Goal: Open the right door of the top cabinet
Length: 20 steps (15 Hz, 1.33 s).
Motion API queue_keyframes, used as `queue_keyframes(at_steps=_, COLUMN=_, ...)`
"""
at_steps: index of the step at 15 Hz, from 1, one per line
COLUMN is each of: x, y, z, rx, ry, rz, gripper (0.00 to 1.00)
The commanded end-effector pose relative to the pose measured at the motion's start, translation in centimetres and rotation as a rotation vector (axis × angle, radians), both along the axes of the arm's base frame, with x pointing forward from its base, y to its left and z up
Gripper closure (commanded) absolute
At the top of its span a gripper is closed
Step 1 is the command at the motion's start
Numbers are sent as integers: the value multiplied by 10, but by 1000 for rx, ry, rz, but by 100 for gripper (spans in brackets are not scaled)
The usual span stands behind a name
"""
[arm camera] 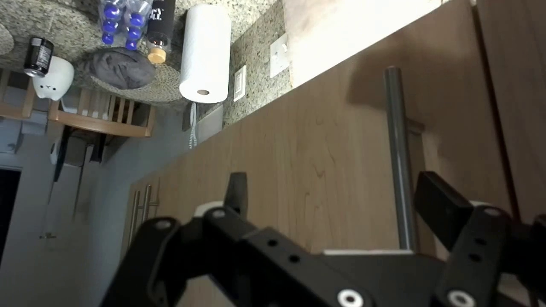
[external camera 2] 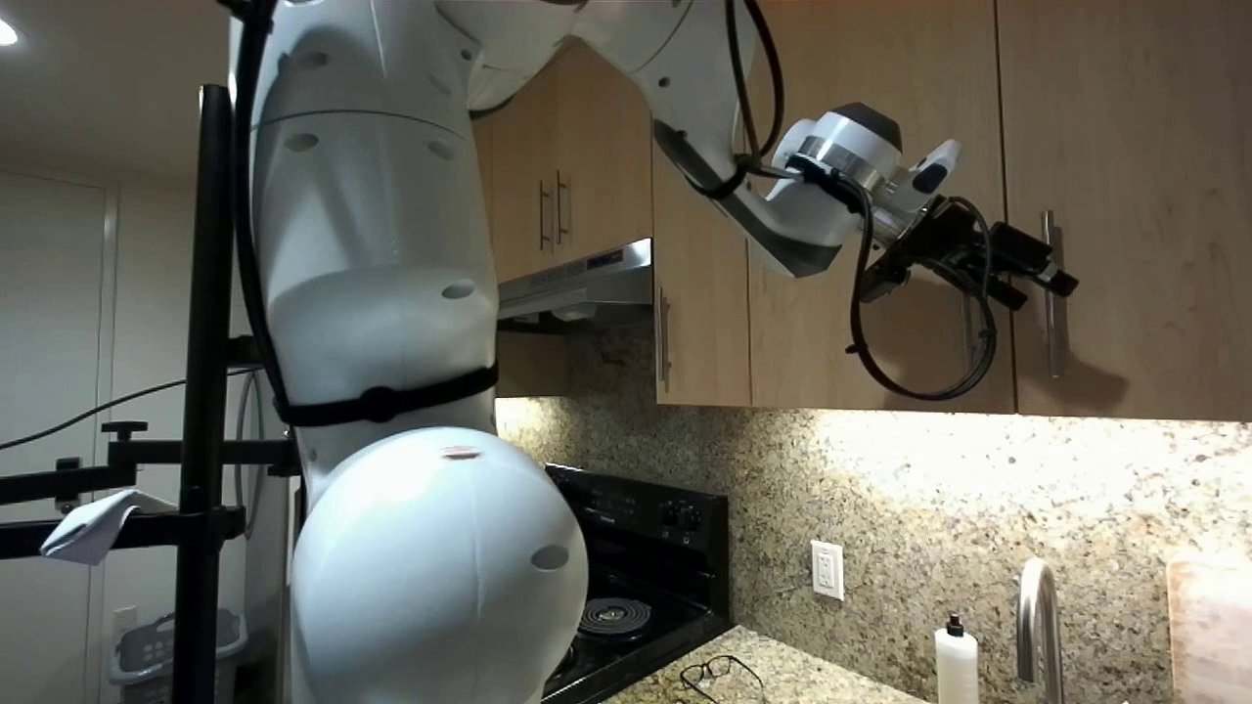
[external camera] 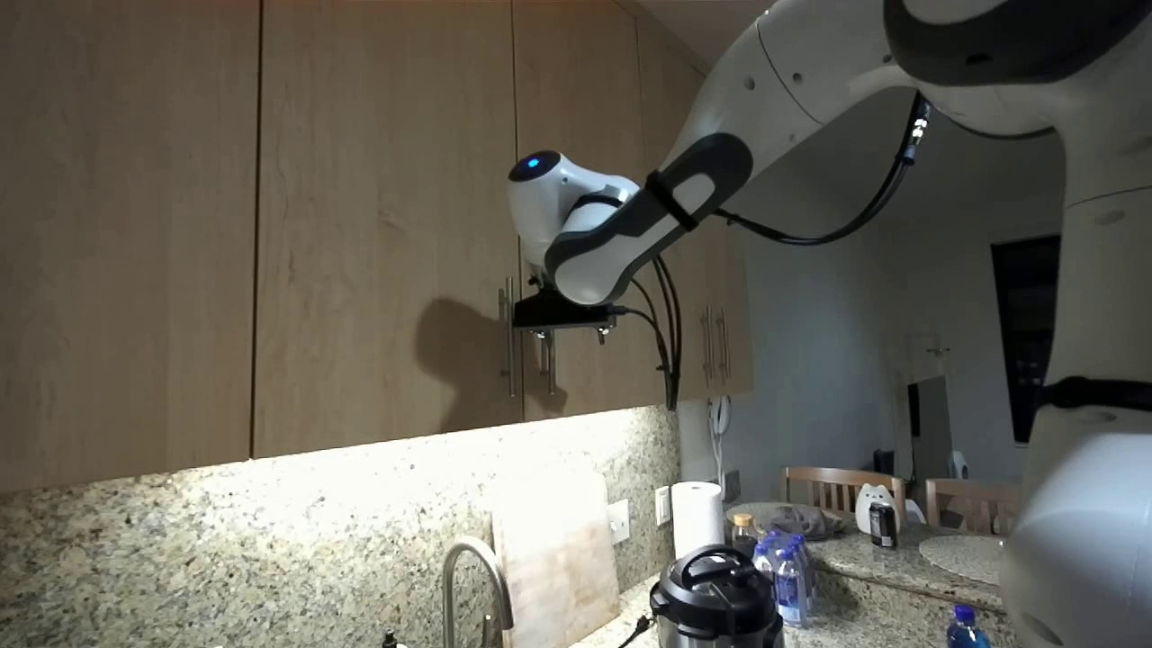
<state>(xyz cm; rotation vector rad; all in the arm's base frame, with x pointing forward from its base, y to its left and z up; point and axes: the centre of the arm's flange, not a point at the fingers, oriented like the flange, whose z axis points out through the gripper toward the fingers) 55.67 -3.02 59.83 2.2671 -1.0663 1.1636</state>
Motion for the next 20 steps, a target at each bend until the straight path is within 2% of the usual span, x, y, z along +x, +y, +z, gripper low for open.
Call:
queue_keyframes(at_steps=1, x=18, y=-8, z=3, rx=-18, ry=-26, rz=-7, gripper=0)
queue_keyframes(at_steps=8, x=42, y=-15, z=2, rx=-8, ry=-19, rz=31, gripper=0)
queue_keyframes(at_steps=13, x=58, y=-34, z=0, rx=-9, ry=-2, rz=-1, gripper=0)
queue_keyframes(at_steps=20, x=36, y=-33, z=-7, rx=27, ry=12, rz=-102, gripper=0)
